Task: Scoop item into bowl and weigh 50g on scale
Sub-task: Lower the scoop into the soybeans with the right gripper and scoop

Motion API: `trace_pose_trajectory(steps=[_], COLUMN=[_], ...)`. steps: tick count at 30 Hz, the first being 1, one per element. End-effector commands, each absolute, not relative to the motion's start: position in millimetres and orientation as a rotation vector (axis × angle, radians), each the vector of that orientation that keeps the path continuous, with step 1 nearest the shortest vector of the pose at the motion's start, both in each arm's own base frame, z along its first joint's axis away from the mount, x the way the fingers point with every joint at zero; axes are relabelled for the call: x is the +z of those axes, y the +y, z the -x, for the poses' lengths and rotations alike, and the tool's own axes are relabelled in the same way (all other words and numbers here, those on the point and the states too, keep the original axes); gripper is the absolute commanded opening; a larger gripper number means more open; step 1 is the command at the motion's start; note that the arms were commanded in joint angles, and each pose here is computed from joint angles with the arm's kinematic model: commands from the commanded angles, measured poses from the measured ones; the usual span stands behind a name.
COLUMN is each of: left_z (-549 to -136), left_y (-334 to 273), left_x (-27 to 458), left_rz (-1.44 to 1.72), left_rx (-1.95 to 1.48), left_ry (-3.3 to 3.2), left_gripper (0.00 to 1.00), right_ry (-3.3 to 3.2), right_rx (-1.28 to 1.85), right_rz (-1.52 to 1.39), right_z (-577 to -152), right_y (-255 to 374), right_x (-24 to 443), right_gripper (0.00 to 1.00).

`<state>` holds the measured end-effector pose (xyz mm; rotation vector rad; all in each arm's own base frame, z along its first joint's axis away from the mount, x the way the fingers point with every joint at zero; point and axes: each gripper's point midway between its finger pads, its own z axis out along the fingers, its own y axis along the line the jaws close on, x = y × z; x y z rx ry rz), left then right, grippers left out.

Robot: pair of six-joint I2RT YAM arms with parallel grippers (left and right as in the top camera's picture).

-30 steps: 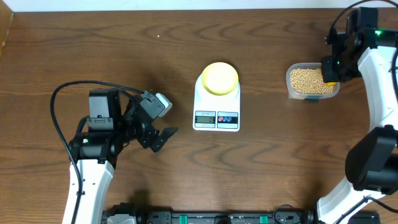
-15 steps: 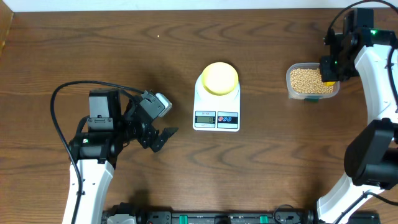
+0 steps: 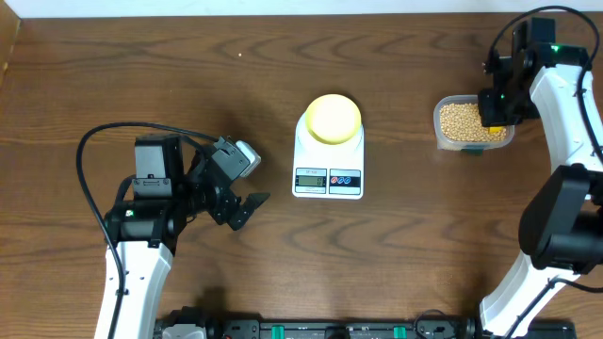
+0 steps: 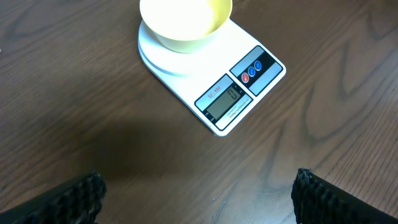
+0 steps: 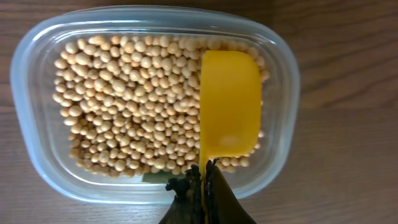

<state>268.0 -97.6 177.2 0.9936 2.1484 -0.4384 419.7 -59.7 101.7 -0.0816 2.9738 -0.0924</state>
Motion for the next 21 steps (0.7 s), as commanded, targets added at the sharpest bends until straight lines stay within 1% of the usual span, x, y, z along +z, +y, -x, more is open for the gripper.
trace_pose_trajectory(steps=[1,10,14,21], left_z=[-268,-268,-268,-268], left_y=[-96,-96,-96,-96], left_x=[174,174,174,174], left_rz=[-0.994,-0.994,-0.994,-0.994], left_rx=[-0.436,-0.436,-0.436,-0.436], left_ry=[2.159,2.159,2.159,2.159], left_gripper=[0.98,0.98,0.98,0.98], right_ry=[2.989,2.987,2.982,2.922], right_rx=[0.031,0.192,0.247,0.439], right_rz=[0.081,0.146,0.132,0.084], right_z=[-425,-421,-420,-425], right_y=[-47,-29,-27,-24], right_x=[88,88,89,94], right_gripper=[0.01,0.01,0.01,0.01])
